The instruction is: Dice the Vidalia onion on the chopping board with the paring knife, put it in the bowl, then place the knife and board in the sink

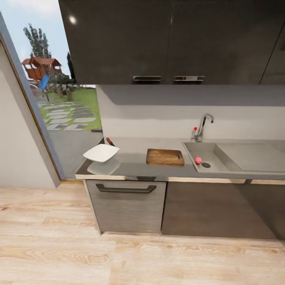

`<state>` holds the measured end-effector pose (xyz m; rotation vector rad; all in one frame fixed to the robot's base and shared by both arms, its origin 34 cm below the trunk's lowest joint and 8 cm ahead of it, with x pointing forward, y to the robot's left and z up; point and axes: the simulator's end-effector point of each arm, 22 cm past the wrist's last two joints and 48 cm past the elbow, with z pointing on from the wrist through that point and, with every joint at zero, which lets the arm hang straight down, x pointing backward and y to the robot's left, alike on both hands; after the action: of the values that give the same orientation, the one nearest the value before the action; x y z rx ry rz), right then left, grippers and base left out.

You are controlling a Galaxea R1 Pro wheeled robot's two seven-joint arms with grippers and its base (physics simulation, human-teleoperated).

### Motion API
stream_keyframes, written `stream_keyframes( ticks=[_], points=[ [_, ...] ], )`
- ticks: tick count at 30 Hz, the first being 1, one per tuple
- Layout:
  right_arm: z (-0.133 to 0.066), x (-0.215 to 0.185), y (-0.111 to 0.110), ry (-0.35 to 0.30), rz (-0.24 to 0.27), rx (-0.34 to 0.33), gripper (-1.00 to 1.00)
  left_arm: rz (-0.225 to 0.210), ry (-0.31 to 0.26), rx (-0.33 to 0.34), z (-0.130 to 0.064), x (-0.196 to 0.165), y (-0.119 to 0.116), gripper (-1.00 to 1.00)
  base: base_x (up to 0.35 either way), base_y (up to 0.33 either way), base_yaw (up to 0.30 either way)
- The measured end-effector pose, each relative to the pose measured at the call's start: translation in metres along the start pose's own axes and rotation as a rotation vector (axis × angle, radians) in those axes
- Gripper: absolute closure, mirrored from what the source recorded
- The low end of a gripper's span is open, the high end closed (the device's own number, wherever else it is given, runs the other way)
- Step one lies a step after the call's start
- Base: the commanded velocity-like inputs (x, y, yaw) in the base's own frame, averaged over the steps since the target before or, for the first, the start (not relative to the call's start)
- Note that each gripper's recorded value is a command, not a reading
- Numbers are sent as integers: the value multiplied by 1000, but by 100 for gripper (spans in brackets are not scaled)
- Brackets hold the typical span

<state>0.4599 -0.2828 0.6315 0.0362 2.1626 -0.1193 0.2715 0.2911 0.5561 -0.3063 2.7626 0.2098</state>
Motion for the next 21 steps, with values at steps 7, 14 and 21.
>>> stream_keyframes(
  ticks=[7,14,21],
  points=[
    [-6,-7,-1,0,0,0,-100,0,1,0,-9,-2,1,-100,0,0,0],
    [-12,-13,-1,0,0,0,-100,0,1,-1,-17,-4,3,-100,0,0,0],
    [-18,-19,-2,1,0,0,-100,0,2,-1,-25,-5,4,-100,0,0,0]
  ],
)
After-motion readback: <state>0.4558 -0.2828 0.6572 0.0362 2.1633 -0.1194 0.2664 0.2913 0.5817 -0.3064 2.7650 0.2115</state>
